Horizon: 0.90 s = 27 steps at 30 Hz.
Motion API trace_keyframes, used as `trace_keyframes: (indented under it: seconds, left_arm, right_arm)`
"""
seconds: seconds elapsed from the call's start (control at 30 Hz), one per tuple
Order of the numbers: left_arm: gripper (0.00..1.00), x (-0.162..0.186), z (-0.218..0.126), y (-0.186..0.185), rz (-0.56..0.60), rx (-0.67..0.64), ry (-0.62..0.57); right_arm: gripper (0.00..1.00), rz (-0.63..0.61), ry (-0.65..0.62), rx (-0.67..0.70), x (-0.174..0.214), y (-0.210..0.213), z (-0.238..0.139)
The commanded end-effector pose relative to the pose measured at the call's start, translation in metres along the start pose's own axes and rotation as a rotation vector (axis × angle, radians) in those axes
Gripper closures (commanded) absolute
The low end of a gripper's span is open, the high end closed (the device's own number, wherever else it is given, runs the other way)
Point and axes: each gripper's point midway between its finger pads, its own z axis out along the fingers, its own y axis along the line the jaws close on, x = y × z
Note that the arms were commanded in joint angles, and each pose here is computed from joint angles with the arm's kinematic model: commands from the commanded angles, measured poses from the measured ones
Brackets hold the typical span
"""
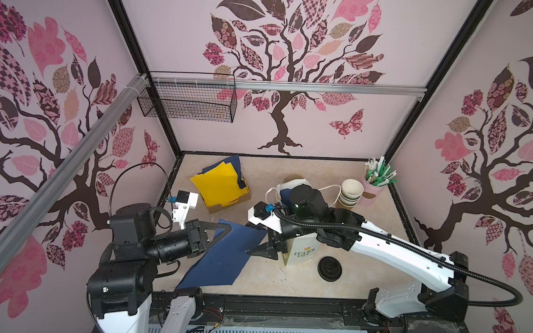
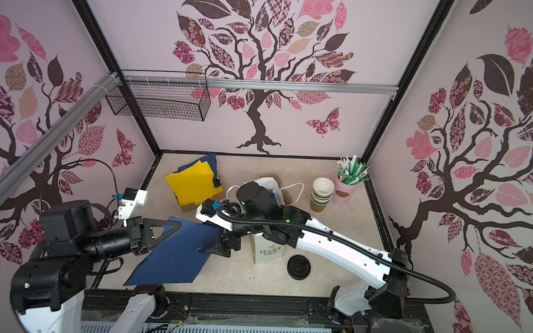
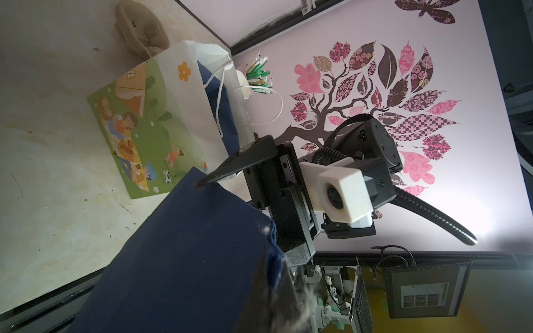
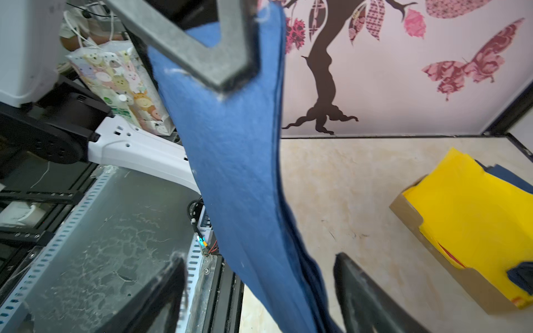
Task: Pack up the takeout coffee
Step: 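Lift the blue napkin and carry it toward the bag while the right gripper reaches over, then grasp the napkin's far edge with the right gripper while the left holds it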
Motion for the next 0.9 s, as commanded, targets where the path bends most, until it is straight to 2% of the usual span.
trace_keyframes:
  seconds: [0.0, 0.1, 0.23, 0.27, 0.3, 0.37, 0.43, 0.53, 0.63, 0.7, 0.8, 0.87]
  left_arm:
    - [1.00, -0.004, 0.002, -0.005, 0.049, 0.041, 0.001]
    - [1.00, -0.012, 0.004, -0.010, 0.056, 0.070, -0.008]
    - [1.00, -0.024, 0.006, -0.014, 0.064, 0.078, -0.019]
    - [1.00, -0.029, 0.006, -0.014, 0.073, 0.071, -0.033]
    - [0.87, -0.034, 0.006, -0.015, 0.087, 0.059, -0.051]
    - [0.52, -0.054, 0.000, -0.011, 0.142, -0.035, -0.149]
    - [0.35, -0.083, -0.016, -0.001, 0.195, -0.207, -0.306]
    - [0.26, -0.126, -0.051, 0.010, 0.227, -0.444, -0.534]
    - [0.24, -0.149, -0.081, 0.010, 0.223, -0.592, -0.669]
    - [0.23, -0.155, -0.094, 0.010, 0.224, -0.653, -0.718]
    - [0.23, -0.159, -0.090, 0.000, 0.267, -0.610, -0.721]
    - [0.24, -0.154, -0.064, -0.014, 0.312, -0.459, -0.628]
  right_arm:
    - [0.33, 0.029, -0.028, -0.126, -0.012, 0.020, 0.000]
    - [0.55, 0.052, -0.060, -0.173, -0.017, 0.024, 0.004]
    - [0.95, 0.056, -0.091, -0.203, -0.025, 0.028, 0.003]
    - [1.00, 0.050, -0.099, -0.199, -0.028, 0.028, 0.001]
    - [1.00, 0.046, -0.107, -0.189, -0.030, 0.028, -0.001]
    - [1.00, 0.055, -0.143, -0.133, -0.040, 0.021, -0.010]
    - [1.00, 0.109, -0.197, -0.033, -0.052, 0.006, -0.023]
    - [1.00, 0.242, -0.259, 0.183, -0.059, -0.025, -0.047]
    - [1.00, 0.389, -0.264, 0.336, -0.059, -0.043, -0.069]
    - [1.00, 0.448, -0.242, 0.415, -0.058, -0.049, -0.083]
    - [1.00, 0.495, -0.219, 0.548, -0.061, -0.056, -0.113]
    - [1.00, 0.494, -0.220, 0.645, -0.065, -0.059, -0.138]
